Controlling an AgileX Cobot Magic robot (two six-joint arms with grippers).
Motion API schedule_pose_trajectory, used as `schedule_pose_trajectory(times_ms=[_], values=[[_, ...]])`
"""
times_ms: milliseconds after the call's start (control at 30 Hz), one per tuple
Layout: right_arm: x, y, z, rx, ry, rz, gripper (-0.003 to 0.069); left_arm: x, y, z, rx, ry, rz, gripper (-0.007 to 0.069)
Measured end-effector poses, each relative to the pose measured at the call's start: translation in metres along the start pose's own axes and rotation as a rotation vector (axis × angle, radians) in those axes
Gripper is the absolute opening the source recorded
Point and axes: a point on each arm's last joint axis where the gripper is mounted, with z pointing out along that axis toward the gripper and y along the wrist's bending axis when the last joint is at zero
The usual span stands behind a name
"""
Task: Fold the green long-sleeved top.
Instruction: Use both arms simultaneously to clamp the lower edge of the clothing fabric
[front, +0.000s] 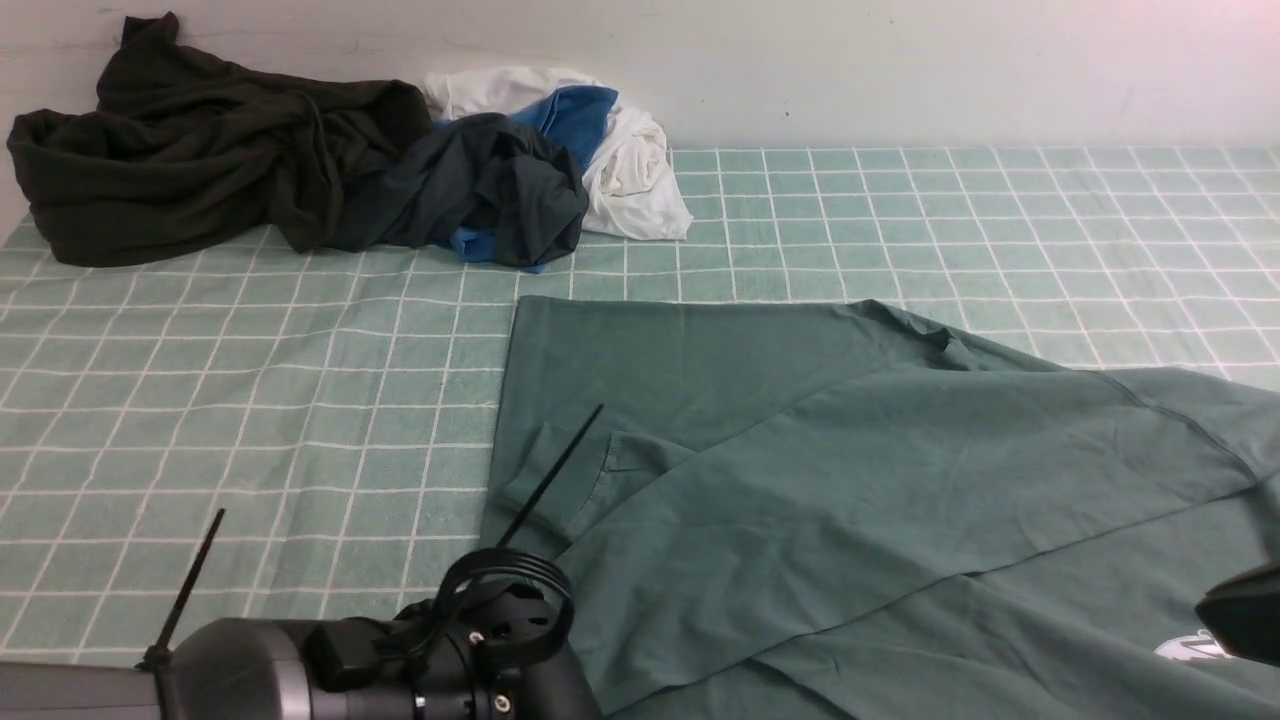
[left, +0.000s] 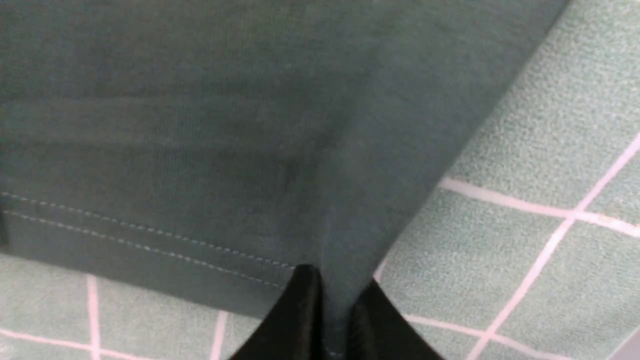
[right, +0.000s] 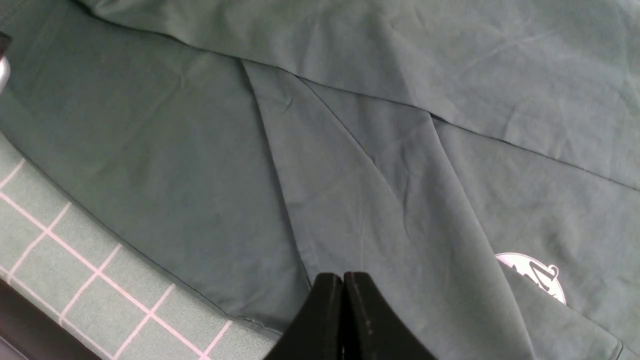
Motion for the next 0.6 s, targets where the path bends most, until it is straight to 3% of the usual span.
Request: schedule_pose_trajectory(times_ms=[200, 367, 567, 600], values=[[0.000, 0.000, 0.000, 0.000, 0.000, -0.040, 0.0000, 0.011, -0.003, -0.015, 0.005, -0.030, -0.053, 0.0028], [0.000, 0.002, 0.000, -0.020, -0.001, -0.124, 0.0025, 0.052, -0.015, -0.011, 0.020, 0.050, -0.074, 0.0028], [0.021, 0.010, 0.026, -0.109, 0.094, -0.258, 0.0173, 0.092, -0.027, -0.001, 0.028, 0.091, -0.109, 0.0028], [0.037, 0.013, 0.044, -0.152, 0.166, -0.322, 0.0260, 0.096, -0.029, -0.003, 0.026, 0.061, -0.131, 0.0028]])
